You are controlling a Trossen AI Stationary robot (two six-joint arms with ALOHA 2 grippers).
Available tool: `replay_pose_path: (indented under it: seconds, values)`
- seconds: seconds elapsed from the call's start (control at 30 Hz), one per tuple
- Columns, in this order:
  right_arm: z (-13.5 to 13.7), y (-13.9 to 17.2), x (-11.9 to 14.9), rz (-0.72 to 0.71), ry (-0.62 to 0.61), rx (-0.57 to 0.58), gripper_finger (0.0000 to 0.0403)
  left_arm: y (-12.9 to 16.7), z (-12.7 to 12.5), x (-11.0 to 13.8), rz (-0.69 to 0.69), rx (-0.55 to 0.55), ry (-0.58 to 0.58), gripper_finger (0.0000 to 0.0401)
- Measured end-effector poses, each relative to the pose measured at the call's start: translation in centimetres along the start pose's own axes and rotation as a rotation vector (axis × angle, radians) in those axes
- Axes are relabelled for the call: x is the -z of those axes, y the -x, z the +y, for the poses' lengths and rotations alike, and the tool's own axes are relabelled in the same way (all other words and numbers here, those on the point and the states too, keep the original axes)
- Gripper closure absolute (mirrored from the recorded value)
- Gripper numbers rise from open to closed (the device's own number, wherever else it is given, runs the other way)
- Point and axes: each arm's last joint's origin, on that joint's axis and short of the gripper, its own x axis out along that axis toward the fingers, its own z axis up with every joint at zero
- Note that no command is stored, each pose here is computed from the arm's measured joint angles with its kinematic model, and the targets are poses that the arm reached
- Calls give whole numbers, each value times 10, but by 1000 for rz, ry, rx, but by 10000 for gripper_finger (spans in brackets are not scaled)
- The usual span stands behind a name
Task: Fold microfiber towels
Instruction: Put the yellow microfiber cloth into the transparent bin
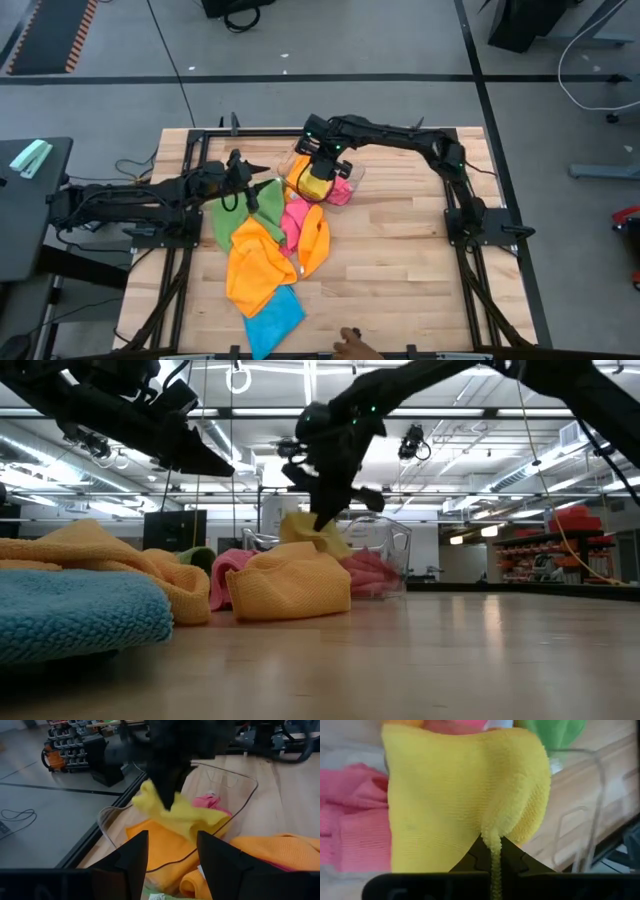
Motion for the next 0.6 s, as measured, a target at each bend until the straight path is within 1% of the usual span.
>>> replay_pose_path:
  seconds: [0.1, 0.17, 0.23, 0.33, 0.43, 0.53, 0.6]
  values:
    - [-3, -21, 7, 17, 4, 23, 393, 0, 0, 0, 2, 1, 0, 223]
    - [-5, -30, 9, 42, -5, 37, 393, 0, 0, 1, 10, 2, -1, 225]
    - [-6, -31, 10, 60, 1, 49, 393, 0, 0, 2, 20, 3, -3, 228]
    - [-10, -28, 9, 63, 21, 95, 393, 0, 0, 3, 30, 5, -5, 228]
    - [-15, -24, 9, 34, 49, 143, 393, 0, 0, 3, 30, 4, -5, 226]
    - [-14, -29, 12, 23, 71, 133, 393, 0, 0, 3, 29, 5, -5, 225]
    - [-12, -40, 12, 28, 71, 113, 393, 0, 0, 3, 29, 4, -4, 227]
